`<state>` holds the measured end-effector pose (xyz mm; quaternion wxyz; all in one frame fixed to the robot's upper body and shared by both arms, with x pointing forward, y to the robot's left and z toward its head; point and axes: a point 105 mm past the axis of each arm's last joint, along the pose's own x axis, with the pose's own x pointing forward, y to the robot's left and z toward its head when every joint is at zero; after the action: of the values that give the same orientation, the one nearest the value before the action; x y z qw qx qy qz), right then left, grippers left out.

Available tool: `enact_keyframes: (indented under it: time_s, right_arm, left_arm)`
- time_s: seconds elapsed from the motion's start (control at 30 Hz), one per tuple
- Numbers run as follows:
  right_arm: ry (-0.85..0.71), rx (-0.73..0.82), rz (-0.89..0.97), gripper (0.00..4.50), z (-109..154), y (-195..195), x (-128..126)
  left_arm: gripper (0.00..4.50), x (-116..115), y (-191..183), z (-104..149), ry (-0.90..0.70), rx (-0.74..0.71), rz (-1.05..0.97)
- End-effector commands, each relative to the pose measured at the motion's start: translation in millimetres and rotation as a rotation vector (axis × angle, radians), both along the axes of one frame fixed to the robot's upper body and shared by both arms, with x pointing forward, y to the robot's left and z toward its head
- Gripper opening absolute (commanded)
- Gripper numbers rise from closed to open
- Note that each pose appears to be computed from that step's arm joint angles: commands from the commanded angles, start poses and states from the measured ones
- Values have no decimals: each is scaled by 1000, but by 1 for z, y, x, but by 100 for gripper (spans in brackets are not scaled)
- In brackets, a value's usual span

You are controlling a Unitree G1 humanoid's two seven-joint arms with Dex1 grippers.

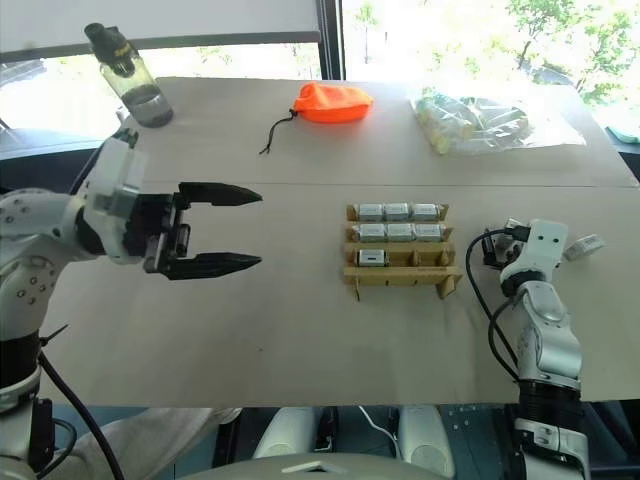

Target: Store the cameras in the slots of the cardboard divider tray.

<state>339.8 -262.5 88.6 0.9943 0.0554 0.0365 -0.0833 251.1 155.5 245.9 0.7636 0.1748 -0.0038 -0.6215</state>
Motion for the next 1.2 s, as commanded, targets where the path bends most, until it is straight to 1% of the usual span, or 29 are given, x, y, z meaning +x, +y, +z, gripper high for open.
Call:
enact_keyframes:
  time_s: [0.03, 0.1, 0.13, 0.17, 0.2, 0.23, 0.3, 0.33, 0.47, 0.53, 0.6, 0.63, 0.67, 0.73, 0.87, 1.0, 1.07, 1.2]
  right_arm:
    - [-51, -3, -30, 424, 13, -5, 0]
    - [-54, -1, -32, 364, 13, -5, -1]
    - [-55, -1, -32, 318, 13, -5, -1]
    - [-56, 3, -32, 260, 13, -4, -1]
    - [-59, 4, -32, 227, 14, -4, -1]
    - [-62, 1, -33, 176, 14, -4, -1]
    - [-65, -7, -31, 92, 15, -4, -2]
    - [-66, -12, -33, 78, 15, -4, -3]
    - [-86, -46, -13, 78, 21, -5, -6]
    - [-110, -77, 33, 78, 27, -2, -8]
    - [-142, -60, 114, 78, 35, 3, -10]
    - [-167, -69, 195, 78, 42, 8, -12]
    - [-198, -84, 336, 78, 50, 19, -17]
    - [-217, -143, 538, 78, 60, 33, -26]
    - [-210, -273, 863, 78, 68, 59, -36]
    - [-158, -419, 1225, 78, 64, 94, -50]
    - [-149, -475, 1327, 78, 64, 105, -49]
    - [-183, -468, 1515, 78, 71, 131, -43]
  left_arm:
    - [449, -5, -2, 9, -59, 18, -28]
    - [450, -5, -1, 10, -63, 21, -29]
    - [450, -5, -1, 10, -64, 21, -29]
    - [450, -4, -1, 11, -67, 22, -30]
    - [450, -4, -1, 11, -69, 24, -31]
    - [450, -4, -1, 11, -71, 25, -32]
    - [450, -4, -1, 11, -74, 25, -33]
    - [450, -4, -1, 11, -75, 25, -34]
    - [450, -4, -3, 11, -81, 23, -41]
    - [450, -3, -3, 12, -82, 22, -44]
    - [450, -3, -4, 12, -84, 19, -47]
    - [450, -3, -5, 12, -84, 18, -49]
    - [450, -3, -5, 13, -86, 16, -51]
    - [450, -2, -6, 13, -89, 14, -55]
    - [450, -1, -8, 14, -96, 11, -66]
    - [450, -1, -10, 14, -100, 7, -75]
    - [450, -1, -10, 13, -102, 8, -77]
    - [450, -3, -10, 13, -109, 11, -80]
